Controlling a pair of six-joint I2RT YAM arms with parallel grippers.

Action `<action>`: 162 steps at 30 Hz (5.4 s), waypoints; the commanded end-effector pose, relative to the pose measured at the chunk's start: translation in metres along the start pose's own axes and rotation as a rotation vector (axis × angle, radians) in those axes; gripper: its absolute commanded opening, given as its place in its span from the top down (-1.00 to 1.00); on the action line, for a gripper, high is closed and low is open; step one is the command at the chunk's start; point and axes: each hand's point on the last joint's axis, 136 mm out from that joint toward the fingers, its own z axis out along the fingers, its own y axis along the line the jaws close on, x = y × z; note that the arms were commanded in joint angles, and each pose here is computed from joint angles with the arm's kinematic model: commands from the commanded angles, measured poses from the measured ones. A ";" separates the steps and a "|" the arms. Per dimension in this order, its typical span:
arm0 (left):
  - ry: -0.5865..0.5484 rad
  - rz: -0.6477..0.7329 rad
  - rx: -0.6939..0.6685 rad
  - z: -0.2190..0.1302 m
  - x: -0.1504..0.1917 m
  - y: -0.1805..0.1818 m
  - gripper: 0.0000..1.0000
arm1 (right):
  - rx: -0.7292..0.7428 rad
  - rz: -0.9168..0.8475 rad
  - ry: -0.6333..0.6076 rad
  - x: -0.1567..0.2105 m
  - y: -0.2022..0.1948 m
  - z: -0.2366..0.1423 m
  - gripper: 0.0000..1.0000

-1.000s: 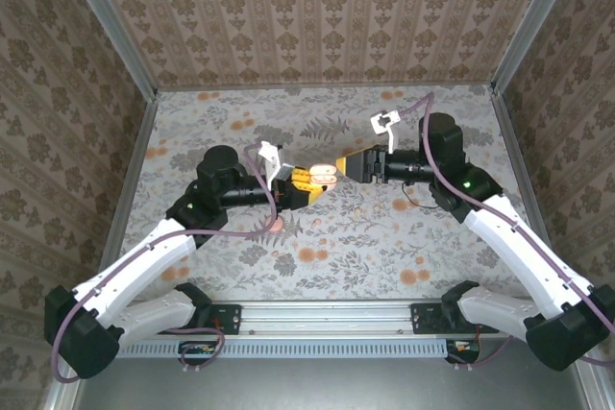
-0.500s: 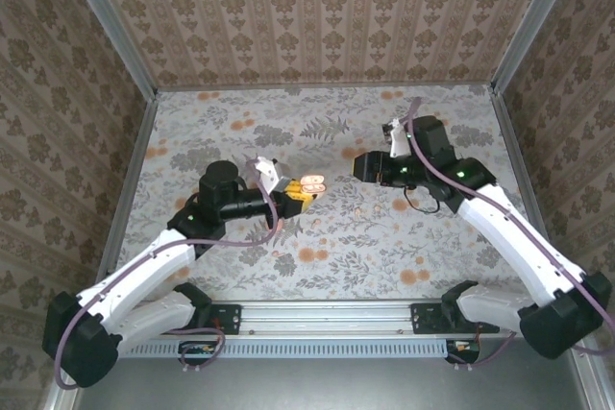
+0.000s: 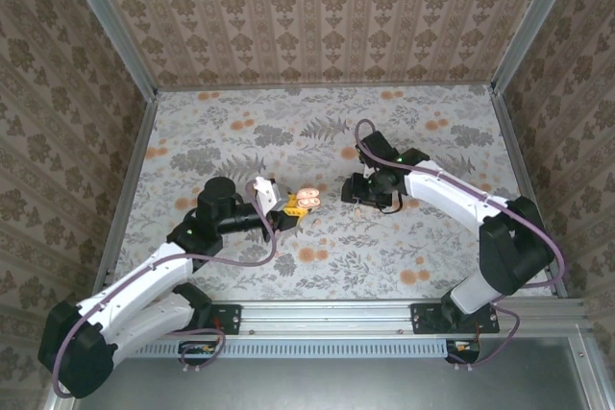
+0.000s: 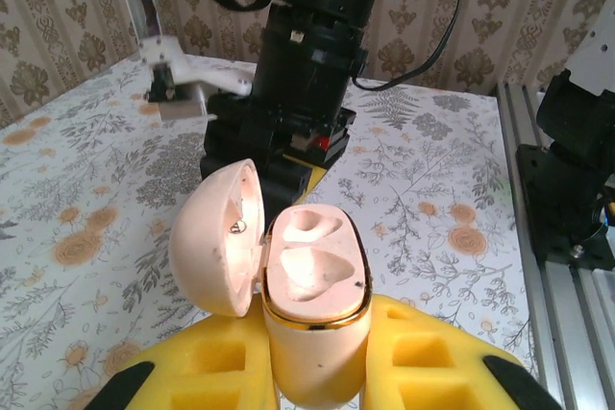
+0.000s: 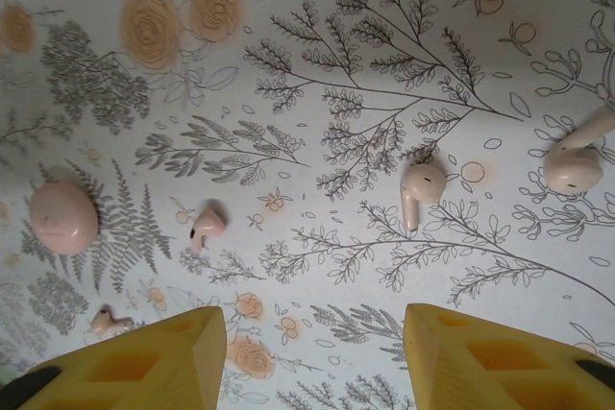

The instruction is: Insert the wireless bluetooth earbuds into the charging case

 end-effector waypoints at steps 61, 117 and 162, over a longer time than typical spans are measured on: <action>-0.004 0.401 -0.091 0.003 0.005 -0.009 1.00 | 0.211 0.025 0.082 0.003 -0.039 0.071 0.41; -0.023 0.261 -0.230 0.005 -0.005 0.018 1.00 | -0.019 0.041 -0.284 -0.033 0.004 -0.028 0.65; -0.310 0.034 -0.363 0.049 -0.078 0.043 1.00 | -0.670 -0.043 -0.749 -0.014 0.134 -0.166 0.67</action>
